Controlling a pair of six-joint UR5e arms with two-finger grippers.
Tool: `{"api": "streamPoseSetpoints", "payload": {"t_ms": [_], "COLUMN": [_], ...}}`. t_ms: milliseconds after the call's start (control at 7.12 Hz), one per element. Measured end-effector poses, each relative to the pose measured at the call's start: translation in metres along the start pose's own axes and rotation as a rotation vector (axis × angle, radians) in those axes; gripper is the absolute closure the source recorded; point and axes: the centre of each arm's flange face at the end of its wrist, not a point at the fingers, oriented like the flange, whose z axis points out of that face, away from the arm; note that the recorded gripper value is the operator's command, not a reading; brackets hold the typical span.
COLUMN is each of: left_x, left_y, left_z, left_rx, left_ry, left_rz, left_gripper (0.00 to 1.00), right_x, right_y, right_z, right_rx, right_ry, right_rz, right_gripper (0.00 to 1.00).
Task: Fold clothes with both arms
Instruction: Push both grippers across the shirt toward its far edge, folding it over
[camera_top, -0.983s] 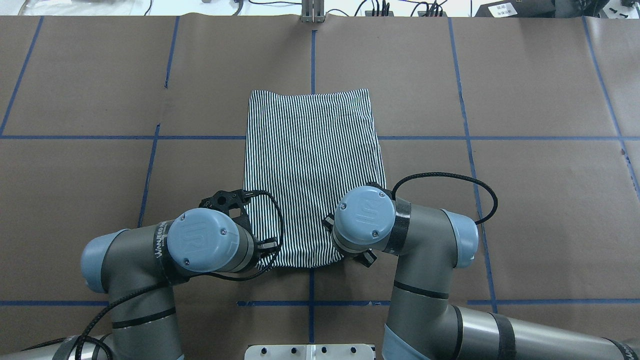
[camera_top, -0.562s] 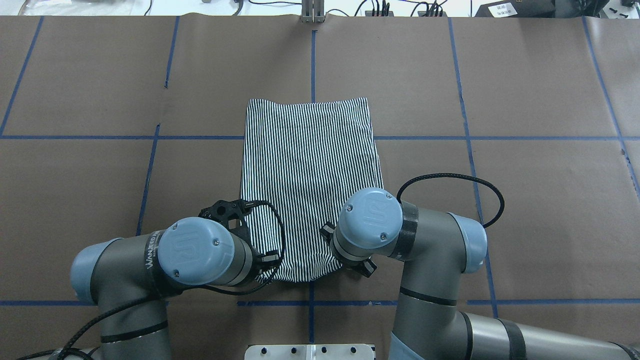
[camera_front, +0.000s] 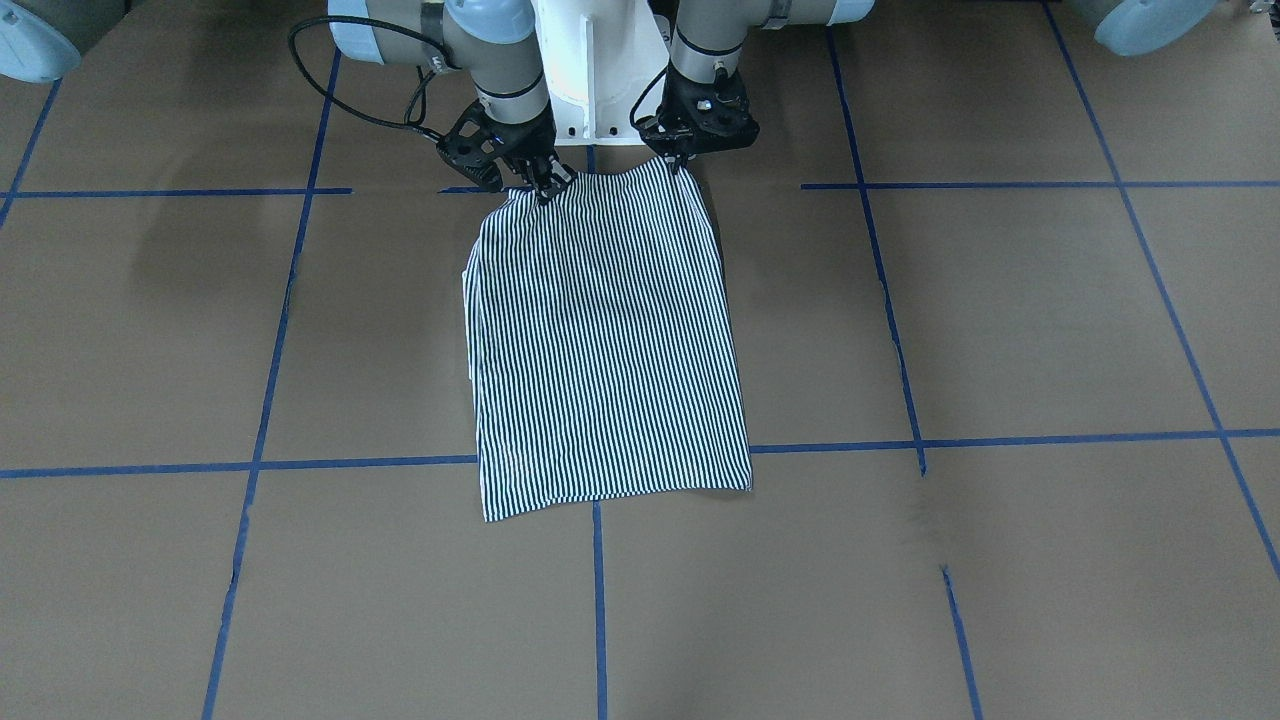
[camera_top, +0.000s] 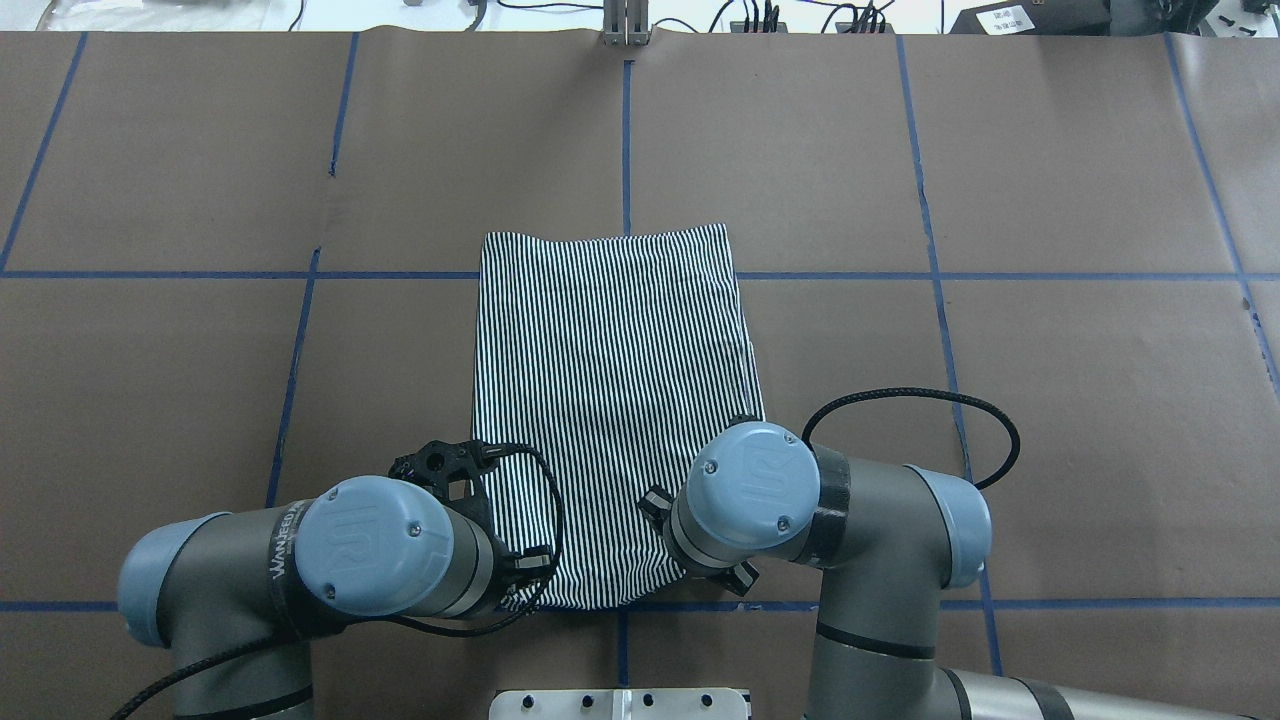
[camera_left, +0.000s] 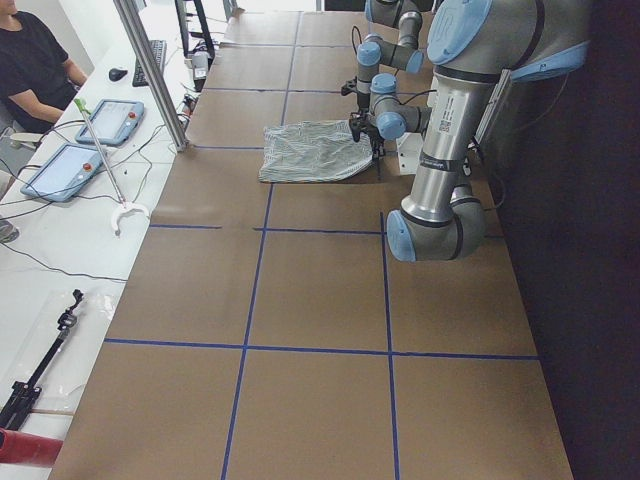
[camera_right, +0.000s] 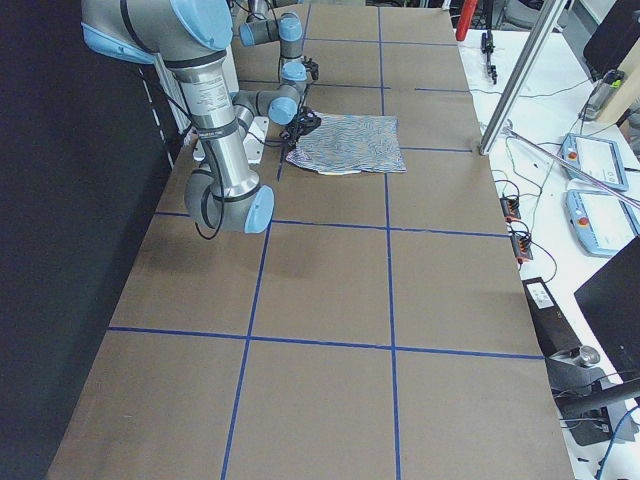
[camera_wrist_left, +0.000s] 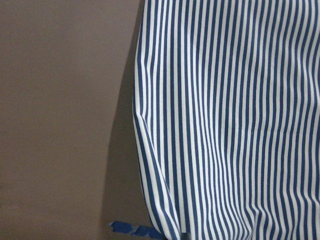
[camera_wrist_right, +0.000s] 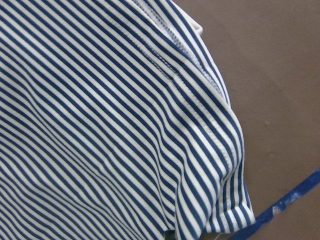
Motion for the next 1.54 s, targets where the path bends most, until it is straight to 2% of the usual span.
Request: {"api": "streamPoseSetpoints", "payload": {"t_ms": [140, 562, 842, 1123, 1544], "left_x": [0.001, 0.007, 0.01, 0.011, 0.009], "left_y": [-0.009, -0.07, -0.098, -0.111, -0.14], "left_z": [-0.003, -0.036, -0.052, -0.036, -0.037], "left_rx": [0.013, 0.098, 0.141, 0.151, 0.185], "left_ry": [0.004, 0.051, 0.087, 0.103, 0.111], "left_rz": [-0.007, -0.022, -0.035, -0.042, -0.068], "left_gripper": [1.0, 1.0, 1.0, 1.0, 1.0], "right_x": [-0.007, -0.037, -0.061, -0.076, -0.1], "right_y": [-0.01, -0.051, -0.078, -0.095, -0.124], "right_z": [-0.007, -0.035, -0.038, -0.025, -0.027], "right_rx": [0.015, 0.07, 0.098, 0.094, 0.127], "right_ry": [-0.022, -0.089, -0.128, -0.191, -0.219], "right_rz": [-0.023, -0.066, -0.078, -0.09, -0.1], "right_gripper": [1.0, 1.0, 1.0, 1.0, 1.0]}}
